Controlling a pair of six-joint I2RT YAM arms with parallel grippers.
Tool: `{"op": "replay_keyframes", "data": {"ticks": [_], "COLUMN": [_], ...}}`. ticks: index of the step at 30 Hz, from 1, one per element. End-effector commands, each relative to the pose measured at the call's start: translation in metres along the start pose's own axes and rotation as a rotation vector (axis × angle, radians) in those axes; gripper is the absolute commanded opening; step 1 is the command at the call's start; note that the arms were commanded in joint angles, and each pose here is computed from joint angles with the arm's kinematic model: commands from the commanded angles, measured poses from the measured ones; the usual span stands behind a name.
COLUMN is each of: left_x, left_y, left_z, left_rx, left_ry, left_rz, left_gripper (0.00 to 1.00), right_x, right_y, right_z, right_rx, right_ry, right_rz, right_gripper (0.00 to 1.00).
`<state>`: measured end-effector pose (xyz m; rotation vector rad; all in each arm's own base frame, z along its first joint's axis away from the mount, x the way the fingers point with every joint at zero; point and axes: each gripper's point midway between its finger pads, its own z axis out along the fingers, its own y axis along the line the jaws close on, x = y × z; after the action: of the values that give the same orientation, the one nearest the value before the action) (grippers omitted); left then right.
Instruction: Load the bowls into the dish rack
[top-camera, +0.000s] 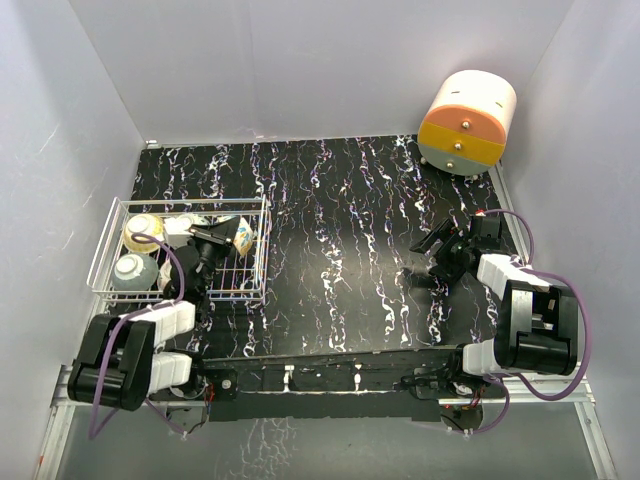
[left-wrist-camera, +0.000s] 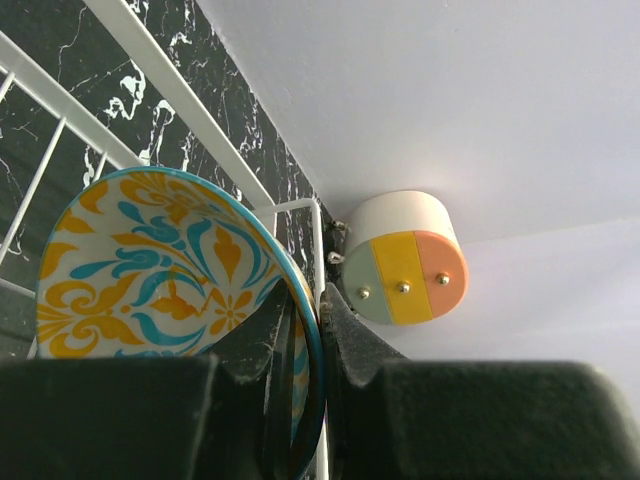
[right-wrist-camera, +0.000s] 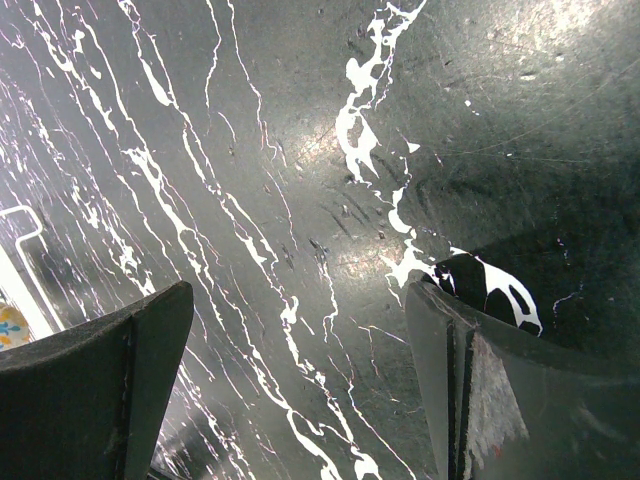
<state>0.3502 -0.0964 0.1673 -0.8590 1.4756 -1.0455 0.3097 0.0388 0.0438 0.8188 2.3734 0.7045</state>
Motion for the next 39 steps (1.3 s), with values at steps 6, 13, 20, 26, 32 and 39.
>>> {"op": "replay_keyframes", "data": {"ticks": [6, 13, 20, 26, 32, 39], "left_x": [-0.02, -0.012, -0.017, -0.025, -0.019, -0.023], "left_y": [-0.037, -0.01, 0.033, 0.051, 0.07, 0.067], "left_z": [-0.002, 0.0, -0.02, -0.037, -0.044, -0.044], "left_rx": [0.216, 0.167, -0.026, -0.18, -0.291, -0.298], "left_ry": [-0.102, -0.09, -0.14, -0.17, -0.143, -0.154], "left_rz": [-0.058, -0.111, -0.138, -0.087, -0.098, -0.082], "left_gripper": [0.0, 0.0, 0.03, 0.44, 0.57, 0.58], "right_x": [-0.003, -0.003, -0.002, -0.001, 0.0, 0.001], "right_y": [-0.007, -0.008, -0.009, -0.009, -0.008, -0.009], "right_z": [0.005, 0.007, 0.009, 0.009, 0.007, 0.006], "right_rx": [0.024, 0.025, 0.026, 0.023, 0.018, 0.021], "right_ry": [-0.011, -0.009, -0.004, -0.004, -0.007, -0.007], "right_rz": [-0.012, -0.01, -0.007, -0.005, -0.009, -0.011], "right_gripper": [0.91, 0.91, 0.91, 0.91, 0.91, 0.91]}}
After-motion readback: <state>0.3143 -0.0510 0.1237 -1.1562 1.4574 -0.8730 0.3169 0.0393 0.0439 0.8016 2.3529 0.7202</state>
